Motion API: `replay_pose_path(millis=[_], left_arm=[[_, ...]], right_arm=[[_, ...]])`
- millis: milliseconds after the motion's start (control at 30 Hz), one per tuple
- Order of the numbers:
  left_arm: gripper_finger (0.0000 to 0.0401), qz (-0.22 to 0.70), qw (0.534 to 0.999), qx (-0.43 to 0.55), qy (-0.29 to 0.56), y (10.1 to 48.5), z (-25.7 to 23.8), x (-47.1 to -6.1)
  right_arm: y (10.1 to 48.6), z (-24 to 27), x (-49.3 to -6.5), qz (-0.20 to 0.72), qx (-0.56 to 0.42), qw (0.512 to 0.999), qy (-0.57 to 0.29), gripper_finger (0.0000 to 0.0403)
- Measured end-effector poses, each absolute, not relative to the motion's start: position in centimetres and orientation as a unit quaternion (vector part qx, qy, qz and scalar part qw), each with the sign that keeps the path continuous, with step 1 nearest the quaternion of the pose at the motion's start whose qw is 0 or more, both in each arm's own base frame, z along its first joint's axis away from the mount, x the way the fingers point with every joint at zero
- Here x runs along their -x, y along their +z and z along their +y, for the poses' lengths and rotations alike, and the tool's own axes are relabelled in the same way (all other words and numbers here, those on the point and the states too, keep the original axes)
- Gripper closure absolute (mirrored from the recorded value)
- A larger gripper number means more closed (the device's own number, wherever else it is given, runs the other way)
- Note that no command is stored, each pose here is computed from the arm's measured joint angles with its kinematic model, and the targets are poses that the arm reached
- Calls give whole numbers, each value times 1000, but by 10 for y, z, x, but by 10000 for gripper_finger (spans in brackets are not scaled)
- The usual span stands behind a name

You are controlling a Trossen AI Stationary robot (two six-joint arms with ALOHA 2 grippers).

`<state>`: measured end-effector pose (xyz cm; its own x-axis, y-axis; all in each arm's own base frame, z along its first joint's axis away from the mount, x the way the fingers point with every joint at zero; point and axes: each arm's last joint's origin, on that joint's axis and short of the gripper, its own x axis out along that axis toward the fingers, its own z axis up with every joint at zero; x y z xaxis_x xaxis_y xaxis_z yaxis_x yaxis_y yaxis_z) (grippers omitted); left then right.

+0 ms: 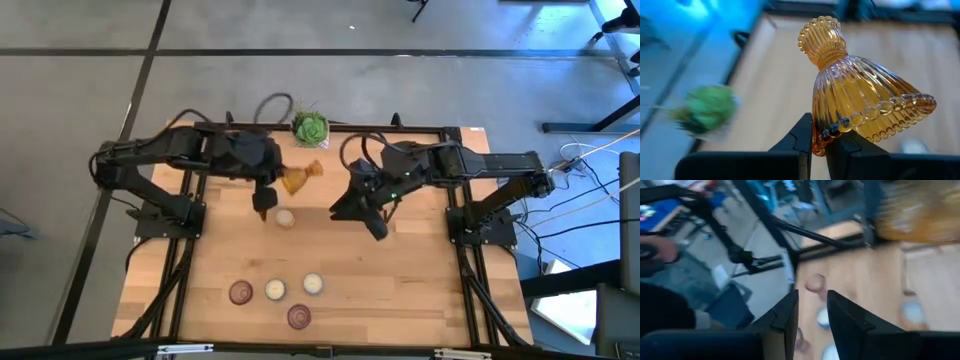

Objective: Pick & Place candle stick holders
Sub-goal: Put the orange candle holder on the shelf

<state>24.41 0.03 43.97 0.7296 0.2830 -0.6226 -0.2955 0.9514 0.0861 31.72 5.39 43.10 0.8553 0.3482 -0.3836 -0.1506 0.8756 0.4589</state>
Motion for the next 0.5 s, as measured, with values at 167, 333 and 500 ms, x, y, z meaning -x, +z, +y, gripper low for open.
replay_pose_path(millis=[167, 333, 500], left_arm=[[380, 284, 934, -3, 218, 455, 4, -227], [380, 200, 938, -23, 282, 473, 2, -219], [380, 139, 939, -50, 311, 481, -5, -227]], right_arm=[[434, 59, -318, 217, -199, 944, 149, 298], [438, 60, -321, 185, -191, 947, 179, 298], [422, 63, -340, 111, -210, 935, 263, 298]])
